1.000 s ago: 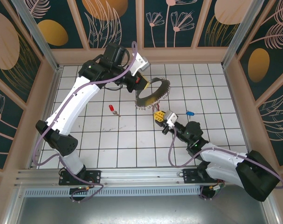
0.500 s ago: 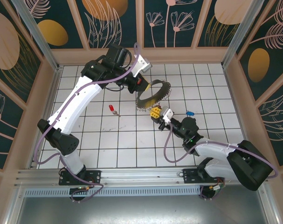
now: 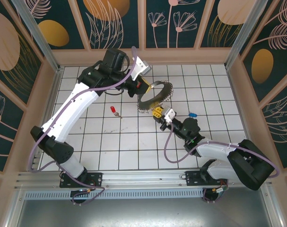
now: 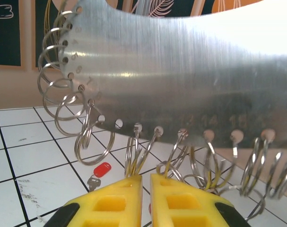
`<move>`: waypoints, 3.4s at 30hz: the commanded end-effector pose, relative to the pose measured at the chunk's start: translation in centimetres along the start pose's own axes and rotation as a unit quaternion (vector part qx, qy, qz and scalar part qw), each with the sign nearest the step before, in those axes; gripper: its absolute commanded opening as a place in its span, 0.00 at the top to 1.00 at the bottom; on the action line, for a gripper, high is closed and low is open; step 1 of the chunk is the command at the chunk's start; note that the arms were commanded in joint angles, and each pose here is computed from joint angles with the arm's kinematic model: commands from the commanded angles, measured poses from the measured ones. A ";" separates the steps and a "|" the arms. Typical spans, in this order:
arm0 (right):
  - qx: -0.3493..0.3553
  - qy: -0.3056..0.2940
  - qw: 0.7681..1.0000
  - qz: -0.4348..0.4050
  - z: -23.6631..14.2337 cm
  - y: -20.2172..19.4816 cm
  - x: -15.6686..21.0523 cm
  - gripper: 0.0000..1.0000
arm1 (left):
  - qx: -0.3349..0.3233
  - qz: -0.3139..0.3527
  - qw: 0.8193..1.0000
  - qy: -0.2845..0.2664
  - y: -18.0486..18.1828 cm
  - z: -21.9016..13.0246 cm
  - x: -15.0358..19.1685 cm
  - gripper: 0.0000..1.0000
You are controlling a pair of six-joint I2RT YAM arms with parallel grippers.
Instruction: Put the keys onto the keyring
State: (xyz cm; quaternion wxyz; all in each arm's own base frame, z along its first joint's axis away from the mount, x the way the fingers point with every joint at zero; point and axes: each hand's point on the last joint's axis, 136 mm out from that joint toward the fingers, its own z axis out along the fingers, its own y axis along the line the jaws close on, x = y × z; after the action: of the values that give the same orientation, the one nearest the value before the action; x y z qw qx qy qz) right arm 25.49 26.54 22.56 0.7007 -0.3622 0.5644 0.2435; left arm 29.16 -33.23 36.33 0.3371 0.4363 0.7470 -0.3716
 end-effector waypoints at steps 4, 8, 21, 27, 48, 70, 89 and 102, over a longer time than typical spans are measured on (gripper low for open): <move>0.009 -0.056 0.998 -0.013 0.3 -0.5 -3.5 0.86 | 0.009 0.026 0.998 -0.053 -1.3 -1.3 -2.3 1.00; 0.008 -0.072 0.997 -0.015 0.2 -0.6 -4.8 0.84 | 0.012 0.026 0.998 -0.058 -1.4 -1.2 -2.3 1.00; 0.026 -0.072 0.997 -0.028 0.4 -1.2 -5.2 0.81 | 0.015 0.028 0.997 -0.076 -1.6 -1.4 -2.8 1.00; 0.030 -0.044 0.997 -0.050 0.4 -0.8 -4.0 0.76 | 0.011 0.042 0.995 -0.090 -1.8 -1.9 -3.2 1.00; 0.050 -0.028 0.995 -0.082 0.0 -1.7 -4.2 0.84 | 0.013 0.089 0.988 -0.122 -3.0 -3.1 -2.9 1.00; 0.068 -0.052 0.994 -0.074 -0.1 -2.7 -5.6 0.90 | 0.012 0.084 0.988 -0.127 -2.9 -2.9 -2.9 1.00; 0.049 -0.070 0.995 -0.055 0.0 -2.0 -6.1 0.80 | 0.008 0.078 0.988 -0.132 -2.6 -2.9 -3.0 1.00; 0.094 -0.079 0.991 -0.055 0.1 -3.6 -6.6 0.78 | 0.009 0.074 0.988 -0.133 -2.6 -2.8 -3.1 1.00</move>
State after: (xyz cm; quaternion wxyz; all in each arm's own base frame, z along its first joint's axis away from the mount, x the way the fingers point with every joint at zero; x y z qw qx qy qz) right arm 26.12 25.58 26.63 0.7500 -0.3460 0.5331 0.1834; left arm 28.34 -33.00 38.83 0.4333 0.4365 0.6827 -0.3945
